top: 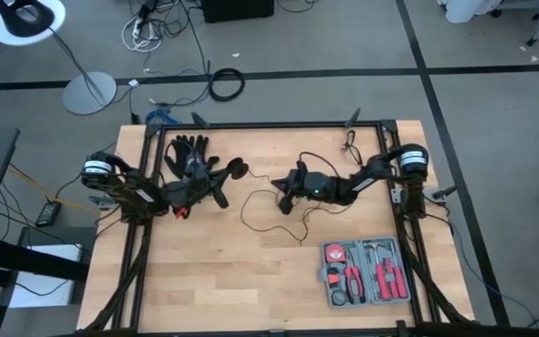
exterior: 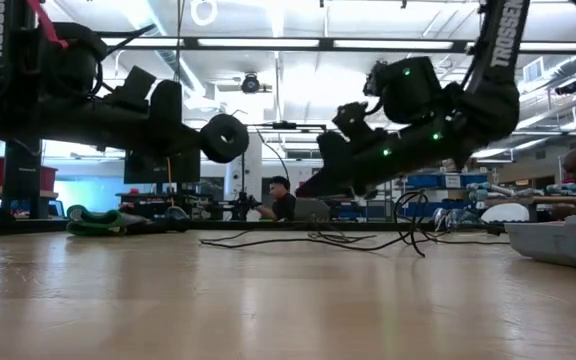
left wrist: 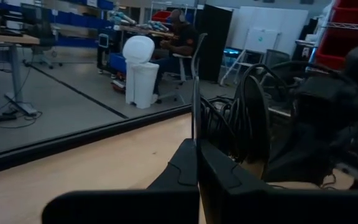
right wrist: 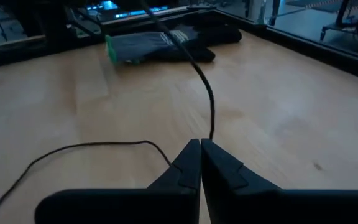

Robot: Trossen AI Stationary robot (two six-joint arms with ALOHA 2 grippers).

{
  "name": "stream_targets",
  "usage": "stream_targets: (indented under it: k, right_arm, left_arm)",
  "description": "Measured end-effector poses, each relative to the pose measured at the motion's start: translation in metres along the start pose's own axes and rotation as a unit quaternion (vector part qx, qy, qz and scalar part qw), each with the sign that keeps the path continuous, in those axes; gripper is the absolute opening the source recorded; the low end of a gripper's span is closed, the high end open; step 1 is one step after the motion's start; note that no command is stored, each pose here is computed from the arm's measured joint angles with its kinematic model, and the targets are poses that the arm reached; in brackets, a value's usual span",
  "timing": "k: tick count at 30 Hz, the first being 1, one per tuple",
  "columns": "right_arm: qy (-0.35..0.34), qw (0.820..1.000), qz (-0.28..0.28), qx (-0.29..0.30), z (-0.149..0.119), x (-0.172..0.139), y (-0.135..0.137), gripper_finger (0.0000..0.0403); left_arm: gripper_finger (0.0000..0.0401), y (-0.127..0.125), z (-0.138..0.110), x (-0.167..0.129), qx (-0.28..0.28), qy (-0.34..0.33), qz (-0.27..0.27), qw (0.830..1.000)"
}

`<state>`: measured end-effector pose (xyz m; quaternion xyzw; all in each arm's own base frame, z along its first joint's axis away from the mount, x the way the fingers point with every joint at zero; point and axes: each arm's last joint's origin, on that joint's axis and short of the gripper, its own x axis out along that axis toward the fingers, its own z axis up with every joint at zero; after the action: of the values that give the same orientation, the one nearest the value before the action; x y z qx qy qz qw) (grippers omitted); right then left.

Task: Coil cords
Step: Coil the black wire

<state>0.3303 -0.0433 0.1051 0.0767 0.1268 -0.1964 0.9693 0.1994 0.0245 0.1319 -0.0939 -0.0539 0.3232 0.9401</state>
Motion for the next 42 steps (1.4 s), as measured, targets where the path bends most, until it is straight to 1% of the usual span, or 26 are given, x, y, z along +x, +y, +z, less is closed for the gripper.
stream_targets:
  k: [3,5,9,14,19,23,27,31,35,42]
  right_arm:
    - [0.001,1.0,-0.001,-0.001,-0.003,0.006,0.001,0.0019]
    - [-0.012,1.0,-0.001,0.003,0.0,0.01,0.003,0.0027]
    - [-0.015,1.0,-0.008,0.002,0.001,0.011,0.002,0.0044]
    - [-0.014,1.0,-0.01,-0.018,0.002,0.012,0.003,0.0059]
    - [-0.015,0.999,-0.018,-0.033,0.003,0.012,0.002,0.0059]
    - [-0.02,0.999,-0.024,-0.035,0.004,0.012,0.002,0.0058]
    - [-0.027,0.999,-0.018,-0.036,0.008,0.01,0.006,0.0058]
    - [-0.035,0.997,-0.014,-0.06,0.012,0.007,0.012,0.0058]
    - [-0.035,0.996,-0.037,-0.072,0.012,0.006,0.012,0.0058]
    - [-0.029,0.996,-0.039,-0.075,0.011,0.006,0.011,0.0058]
  left_arm:
    - [0.0,0.001,-0.001,0.0,0.004,0.007,-0.001,1.0]
    - [0.0,0.0,-0.002,0.0,0.005,0.008,-0.002,1.0]
    - [0.0,0.001,-0.002,0.0,0.019,0.01,0.0,1.0]
    - [0.0,0.0,-0.002,0.001,0.018,0.008,-0.005,1.0]
    - [0.0,-0.003,-0.001,0.002,0.03,0.008,-0.023,0.999]
    - [0.0,-0.003,-0.001,0.002,0.032,0.01,-0.022,0.999]
    - [0.0,-0.003,-0.002,0.002,0.04,0.011,-0.022,0.999]
    - [0.0,-0.003,-0.001,0.002,0.043,0.011,-0.022,0.999]
    - [0.0,-0.003,-0.001,0.002,0.043,0.011,-0.022,0.999]
    - [0.0,-0.003,-0.001,0.002,0.042,0.01,-0.022,0.999]
